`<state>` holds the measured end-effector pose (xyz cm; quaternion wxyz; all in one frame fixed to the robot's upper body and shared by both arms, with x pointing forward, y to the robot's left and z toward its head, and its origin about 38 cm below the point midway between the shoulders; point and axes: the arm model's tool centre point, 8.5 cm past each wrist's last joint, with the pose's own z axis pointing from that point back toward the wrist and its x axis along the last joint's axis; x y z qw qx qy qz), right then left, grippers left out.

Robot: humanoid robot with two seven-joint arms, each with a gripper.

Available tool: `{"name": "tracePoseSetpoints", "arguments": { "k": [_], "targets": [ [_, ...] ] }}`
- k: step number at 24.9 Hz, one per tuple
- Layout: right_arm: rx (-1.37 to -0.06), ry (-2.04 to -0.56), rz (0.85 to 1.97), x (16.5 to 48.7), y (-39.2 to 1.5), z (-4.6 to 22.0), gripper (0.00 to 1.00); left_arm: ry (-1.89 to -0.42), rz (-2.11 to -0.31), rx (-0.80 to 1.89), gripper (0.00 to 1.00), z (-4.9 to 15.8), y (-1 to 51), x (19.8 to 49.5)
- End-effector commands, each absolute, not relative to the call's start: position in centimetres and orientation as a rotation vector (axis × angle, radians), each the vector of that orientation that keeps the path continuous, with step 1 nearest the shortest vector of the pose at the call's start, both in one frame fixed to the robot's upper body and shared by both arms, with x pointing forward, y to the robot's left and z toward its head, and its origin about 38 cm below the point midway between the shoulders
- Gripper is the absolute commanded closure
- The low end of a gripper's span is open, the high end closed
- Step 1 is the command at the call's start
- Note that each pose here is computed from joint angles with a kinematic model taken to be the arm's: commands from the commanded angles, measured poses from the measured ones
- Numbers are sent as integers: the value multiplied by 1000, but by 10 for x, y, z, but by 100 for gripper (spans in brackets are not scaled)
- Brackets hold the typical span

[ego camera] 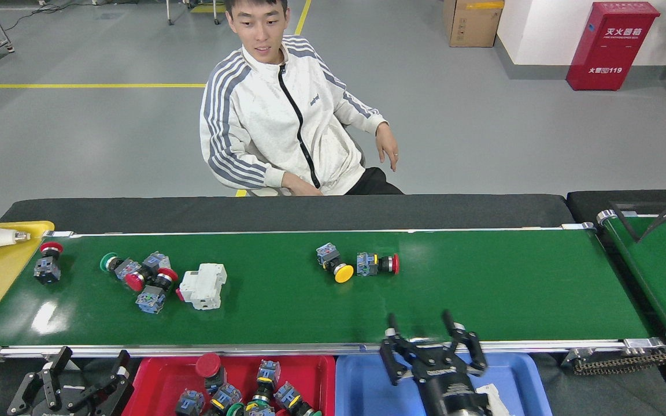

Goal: Pick switch part from conveyor to tray
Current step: 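Reach the left gripper to the white switch block and grasp it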

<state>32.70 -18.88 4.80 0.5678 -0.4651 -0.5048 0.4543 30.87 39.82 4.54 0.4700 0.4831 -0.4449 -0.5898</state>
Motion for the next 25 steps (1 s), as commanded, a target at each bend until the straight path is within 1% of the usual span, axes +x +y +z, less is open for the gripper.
{"name": "tracePoseSetpoints", "arguments": {
  "k": [1,4,6,8,10,14,16,17,18,20,21,22,23,24,25],
  "targets": [
    [-1157,-1172,1032,329,-212,55,1,-1063,-1468,1161,0,50,408,325],
    [-1150,-1151,1060,323,-228,47,1,-1061,-1470,1113,0,41,411,349],
    [-1143,-1150,1070,321,-235,45,1,-1055,-1488,1088,0,40,415,368],
    [-1139,-1151,1067,321,-235,45,1,-1039,-1491,1083,0,42,424,379],
    [-1139,-1152,1069,321,-235,45,1,-1016,-1478,1084,0,41,433,382],
    [-1123,-1180,1097,321,-231,46,1,-941,-1429,1085,0,30,447,381],
    [-1116,-1188,1103,321,-230,46,1,-883,-1380,1108,3,25,457,381],
    [-1117,-1188,1104,321,-231,46,1,-867,-1360,1123,6,25,459,383],
    [-1115,-1187,1106,321,-230,45,1,-849,-1339,1140,16,26,461,385],
    [-1113,-1188,1110,320,-230,45,1,-845,-1330,1143,46,25,462,385],
    [-1112,-1186,1110,320,-230,44,1,-850,-1332,1140,64,26,462,385],
    [-1111,-1185,1111,319,-230,44,1,-857,-1338,1134,73,25,461,385],
    [-1111,-1183,1110,319,-231,43,1,-882,-1342,1123,78,25,458,385],
    [-1114,-1179,1105,319,-232,43,1,-936,-1348,1099,84,25,453,384],
    [-1116,-1173,1102,319,-232,43,1,-997,-1350,1083,87,27,448,384]
  ]
}}
